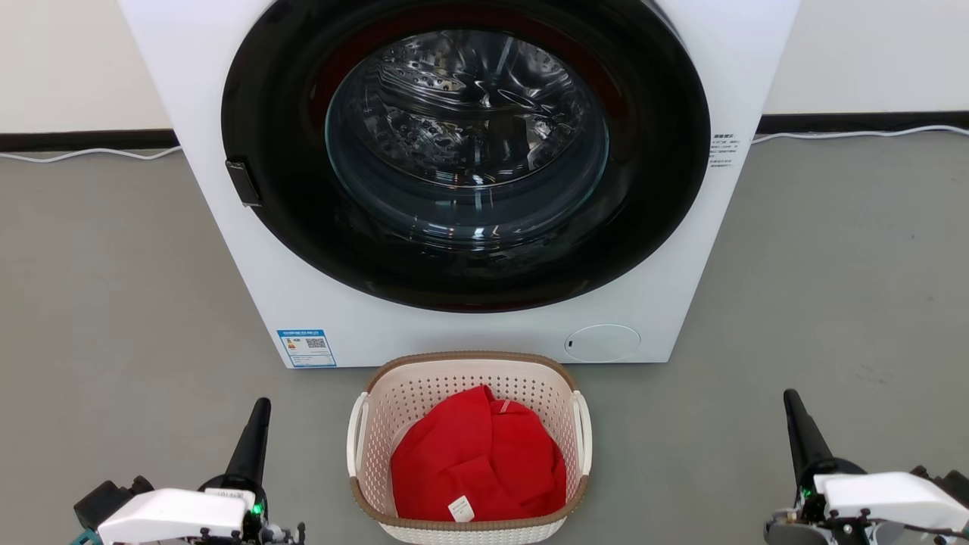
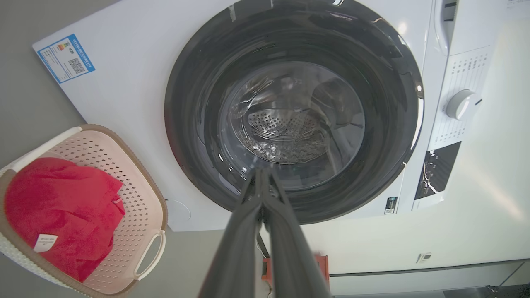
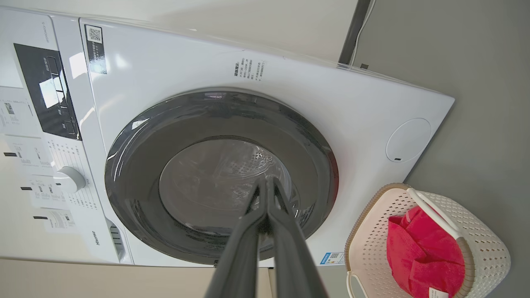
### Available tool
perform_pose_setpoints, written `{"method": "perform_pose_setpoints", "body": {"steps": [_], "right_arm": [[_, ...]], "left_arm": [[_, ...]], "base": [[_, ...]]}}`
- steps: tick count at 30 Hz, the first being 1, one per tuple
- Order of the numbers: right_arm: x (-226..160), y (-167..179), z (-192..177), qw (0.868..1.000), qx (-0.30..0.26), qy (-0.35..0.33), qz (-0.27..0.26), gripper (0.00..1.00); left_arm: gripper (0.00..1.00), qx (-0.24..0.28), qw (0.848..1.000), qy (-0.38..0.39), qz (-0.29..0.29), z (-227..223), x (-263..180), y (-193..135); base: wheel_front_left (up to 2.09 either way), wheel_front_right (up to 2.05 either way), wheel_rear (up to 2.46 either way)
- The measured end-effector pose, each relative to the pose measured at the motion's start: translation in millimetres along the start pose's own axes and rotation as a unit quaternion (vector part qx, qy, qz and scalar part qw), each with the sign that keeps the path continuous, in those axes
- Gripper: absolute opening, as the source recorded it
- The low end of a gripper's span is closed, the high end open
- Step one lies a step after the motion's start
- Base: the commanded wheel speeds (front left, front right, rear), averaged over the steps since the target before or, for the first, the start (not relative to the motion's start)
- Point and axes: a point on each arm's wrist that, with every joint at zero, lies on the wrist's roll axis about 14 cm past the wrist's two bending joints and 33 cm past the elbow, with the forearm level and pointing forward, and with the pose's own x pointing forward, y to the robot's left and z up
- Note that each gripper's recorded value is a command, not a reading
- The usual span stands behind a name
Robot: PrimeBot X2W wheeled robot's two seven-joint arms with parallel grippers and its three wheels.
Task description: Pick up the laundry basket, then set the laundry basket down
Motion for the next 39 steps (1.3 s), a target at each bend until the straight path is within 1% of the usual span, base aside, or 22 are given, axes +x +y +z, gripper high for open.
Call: {"method": "perform_pose_setpoints", "body": {"steps": [4, 21, 39], "right_arm": [[4.0, 6.8, 0.8, 1.0, 0.021, 0.0, 0.01, 0.0], [4.1, 8.9, 2.8, 0.994, 0.112, 0.006, 0.016, 0.0], [4.1, 8.9, 4.0, 0.993, 0.114, 0.005, 0.017, 0.0]], "left_arm": [[0.0, -0.02, 1.0, -0.002, -0.004, 1.2, 1.5, -2.9], [0.0, -0.105, 0.994, -0.002, -0.019, 3.9, 4.2, -10.8], [0.0, -0.11, 0.994, -0.004, -0.02, 4.2, 4.2, -10.7]], "base": [[0.0, 0.0, 0.0], [0.0, 0.0, 0.0], [0.0, 0.0, 0.0]]}}
